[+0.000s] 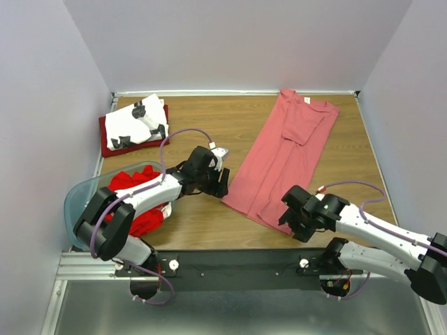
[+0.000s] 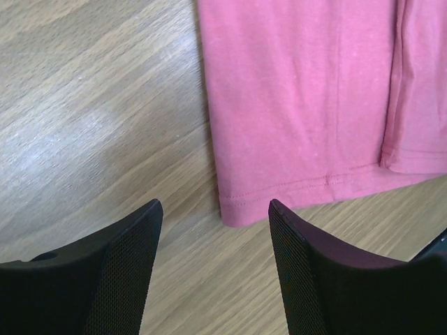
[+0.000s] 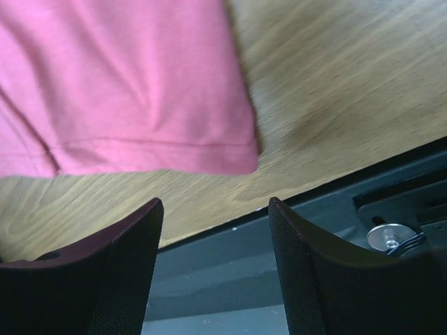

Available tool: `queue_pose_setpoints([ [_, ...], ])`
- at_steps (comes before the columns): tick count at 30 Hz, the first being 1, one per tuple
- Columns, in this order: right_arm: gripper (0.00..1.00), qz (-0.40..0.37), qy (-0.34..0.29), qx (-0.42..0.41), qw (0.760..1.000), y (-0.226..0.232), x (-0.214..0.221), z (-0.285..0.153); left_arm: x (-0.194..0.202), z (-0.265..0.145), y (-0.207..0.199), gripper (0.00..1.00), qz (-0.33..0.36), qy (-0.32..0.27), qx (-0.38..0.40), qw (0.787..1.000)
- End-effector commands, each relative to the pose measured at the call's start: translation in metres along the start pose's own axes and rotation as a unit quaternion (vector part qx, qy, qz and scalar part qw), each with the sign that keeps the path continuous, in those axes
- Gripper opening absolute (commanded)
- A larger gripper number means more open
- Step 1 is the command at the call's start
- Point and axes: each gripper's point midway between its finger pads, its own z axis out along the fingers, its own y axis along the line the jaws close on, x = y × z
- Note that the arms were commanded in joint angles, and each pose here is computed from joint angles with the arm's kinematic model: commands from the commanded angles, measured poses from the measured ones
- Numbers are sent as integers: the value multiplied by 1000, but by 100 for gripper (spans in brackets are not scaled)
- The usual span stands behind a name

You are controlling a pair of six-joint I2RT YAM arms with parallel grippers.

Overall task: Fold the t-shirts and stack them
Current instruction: Fold the tshirt

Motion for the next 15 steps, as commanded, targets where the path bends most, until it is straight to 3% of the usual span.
queue_pose_setpoints([
  [1, 69, 30, -32, 30, 999, -16, -8, 10, -6, 2, -5, 70, 20, -9, 21, 1000],
  [15, 65, 41, -45, 32, 998, -18, -9, 33, -8, 4, -2, 70, 16, -16, 10, 1000],
])
